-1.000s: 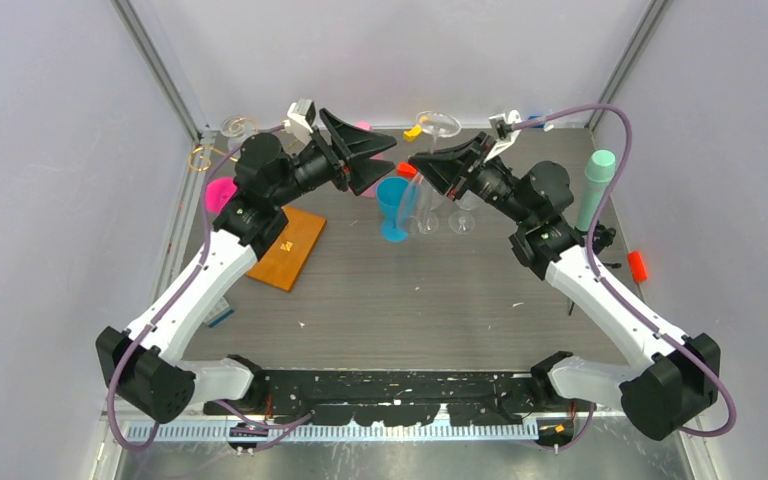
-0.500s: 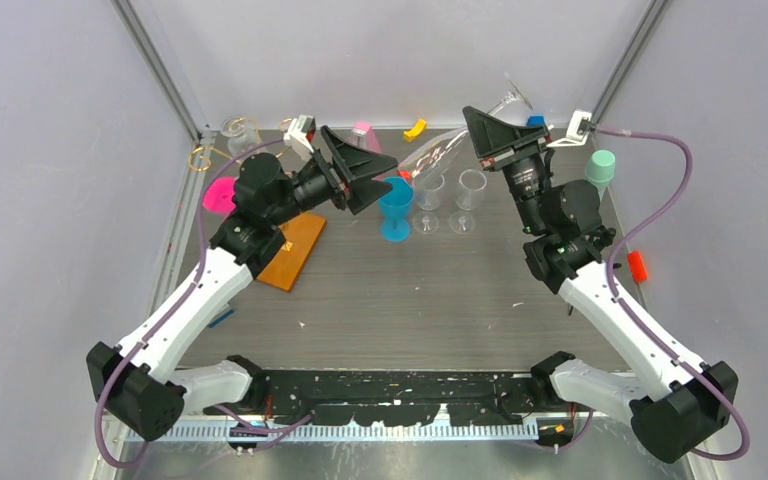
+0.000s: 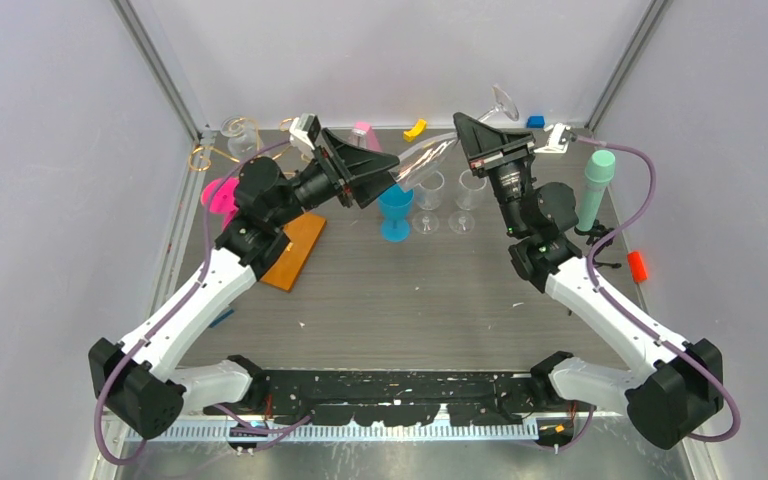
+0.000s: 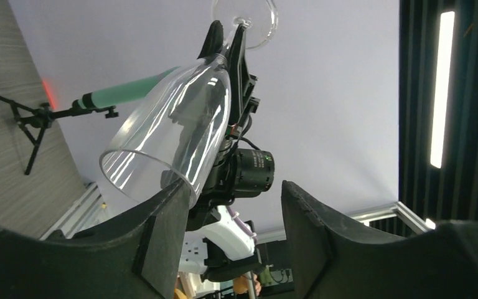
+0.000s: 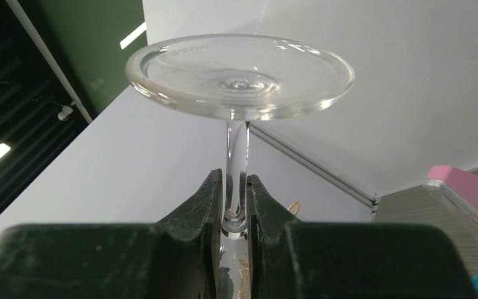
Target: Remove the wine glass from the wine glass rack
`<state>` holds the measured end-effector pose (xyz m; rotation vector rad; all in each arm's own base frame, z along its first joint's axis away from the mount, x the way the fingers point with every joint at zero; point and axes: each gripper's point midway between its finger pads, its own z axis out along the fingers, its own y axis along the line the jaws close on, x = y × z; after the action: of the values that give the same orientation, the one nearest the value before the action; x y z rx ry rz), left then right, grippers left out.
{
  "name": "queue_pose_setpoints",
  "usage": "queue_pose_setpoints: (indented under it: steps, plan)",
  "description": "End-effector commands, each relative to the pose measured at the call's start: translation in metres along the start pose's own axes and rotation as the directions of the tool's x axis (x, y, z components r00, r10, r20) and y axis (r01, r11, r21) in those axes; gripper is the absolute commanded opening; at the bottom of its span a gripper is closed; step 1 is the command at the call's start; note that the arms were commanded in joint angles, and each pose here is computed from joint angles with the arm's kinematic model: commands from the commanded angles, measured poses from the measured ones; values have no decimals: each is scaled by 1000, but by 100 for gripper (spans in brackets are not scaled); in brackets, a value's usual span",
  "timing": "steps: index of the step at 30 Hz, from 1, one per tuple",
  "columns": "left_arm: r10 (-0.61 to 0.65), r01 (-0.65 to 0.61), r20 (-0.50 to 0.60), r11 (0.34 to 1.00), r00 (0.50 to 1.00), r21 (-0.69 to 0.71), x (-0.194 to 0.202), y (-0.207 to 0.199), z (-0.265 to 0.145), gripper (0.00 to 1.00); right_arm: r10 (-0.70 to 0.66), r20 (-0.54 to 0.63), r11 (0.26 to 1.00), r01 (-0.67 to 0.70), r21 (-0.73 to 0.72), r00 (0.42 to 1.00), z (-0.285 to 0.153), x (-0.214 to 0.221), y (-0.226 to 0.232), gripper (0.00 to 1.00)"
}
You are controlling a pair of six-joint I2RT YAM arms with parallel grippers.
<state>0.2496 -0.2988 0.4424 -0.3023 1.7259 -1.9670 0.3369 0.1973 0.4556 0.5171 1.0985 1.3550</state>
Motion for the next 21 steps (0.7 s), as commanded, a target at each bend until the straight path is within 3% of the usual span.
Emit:
queue_pose_setpoints:
  steps: [1,6,17,20,21]
  plan:
    - [-67,64,15,982,998,175,-4,-41,-2,55,69,32,990,-64,-127,997,0,-7,36,0]
    - [-83,77,15,970,996,231,-10,-57,5,43,78,-7,986,-78,-145,997,-1,8,37,0]
    - [-20,7,50,967,999,256,-13,-66,4,0,91,7,991,-90,-103,996,-4,9,32,0]
    - [20,-36,64,968,998,247,-12,-68,2,0,87,3,992,-86,-92,996,-4,9,30,3]
    - [34,-50,70,970,997,237,-13,-67,2,0,86,4,992,-85,-92,996,-5,8,32,9]
